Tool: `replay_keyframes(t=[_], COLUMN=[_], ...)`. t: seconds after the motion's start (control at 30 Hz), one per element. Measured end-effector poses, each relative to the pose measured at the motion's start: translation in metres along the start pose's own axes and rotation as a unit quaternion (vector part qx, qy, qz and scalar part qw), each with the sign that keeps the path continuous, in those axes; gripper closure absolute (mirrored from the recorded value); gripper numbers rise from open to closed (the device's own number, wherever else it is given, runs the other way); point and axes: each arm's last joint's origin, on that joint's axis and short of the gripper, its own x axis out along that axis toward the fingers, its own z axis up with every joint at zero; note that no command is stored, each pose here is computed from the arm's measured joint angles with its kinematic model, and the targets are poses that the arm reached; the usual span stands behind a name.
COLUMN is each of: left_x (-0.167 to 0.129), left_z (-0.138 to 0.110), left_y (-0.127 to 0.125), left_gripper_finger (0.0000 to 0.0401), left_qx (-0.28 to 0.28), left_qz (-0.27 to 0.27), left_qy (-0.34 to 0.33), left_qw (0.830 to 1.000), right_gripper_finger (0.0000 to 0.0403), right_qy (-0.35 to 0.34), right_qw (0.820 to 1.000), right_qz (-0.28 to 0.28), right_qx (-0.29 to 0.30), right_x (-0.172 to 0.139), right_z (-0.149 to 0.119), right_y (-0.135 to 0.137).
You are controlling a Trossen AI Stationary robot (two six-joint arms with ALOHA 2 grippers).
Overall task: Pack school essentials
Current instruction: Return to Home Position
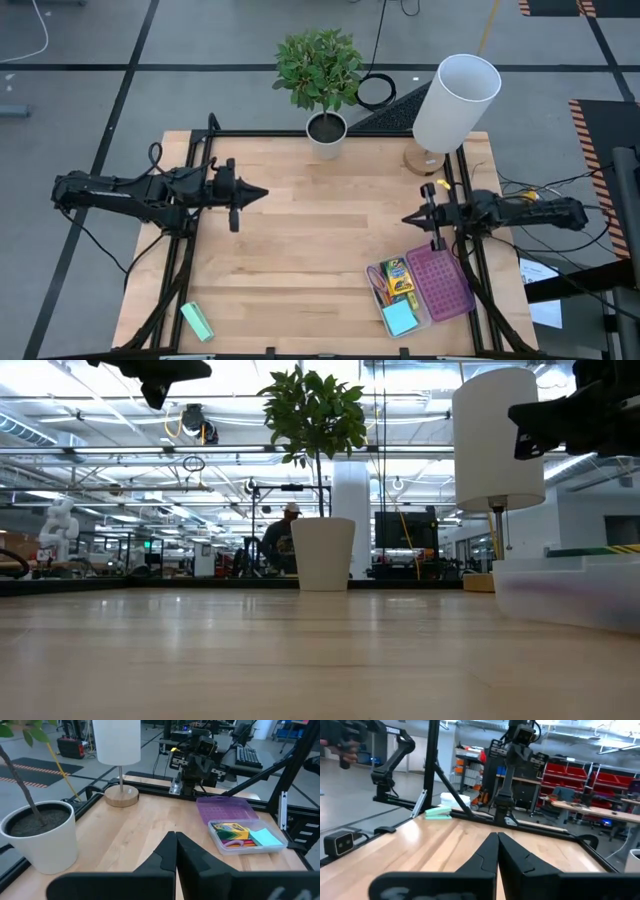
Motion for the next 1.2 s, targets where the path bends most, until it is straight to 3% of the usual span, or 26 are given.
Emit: replay_keyframes(t=[0.37,0.6,0.73,0.93,1.2], left_x=[0.0,0.0,0.0,0.0,0.0], left_z=[0.0,0.0,0.001,0.003,0.005], left_y=[0.001,0.001,0.001,0.001,0.001], left_gripper_finger=[0.04,0.04,0.04,0.04,0.0399], left_qx=[-0.001,-0.002,-0.006,0.0,-0.002], left_qz=[0.008,0.012,0.017,0.021,0.02], left_qy=[-0.002,-0.003,-0.004,-0.017,-0.026], left_qw=[1.0,1.0,1.0,1.0,0.999], right_gripper_finger=[0.0403,0.0403,0.0403,0.0403,0.0403], right_qy=[0.005,0.029,0.022,0.023,0.036], right_qw=[1.0,0.993,0.994,0.998,0.995], right_qz=[-0.004,-0.104,-0.104,-0.053,-0.094], right_qx=[-0.028,-0.038,-0.036,-0.006,-0.015], right_x=[-0.002,-0.002,-0.002,-0.005,-0.01], right_z=[-0.002,-0.004,-0.003,-0.005,-0.007], right_y=[-0.009,-0.014,-0.014,-0.01,-0.011])
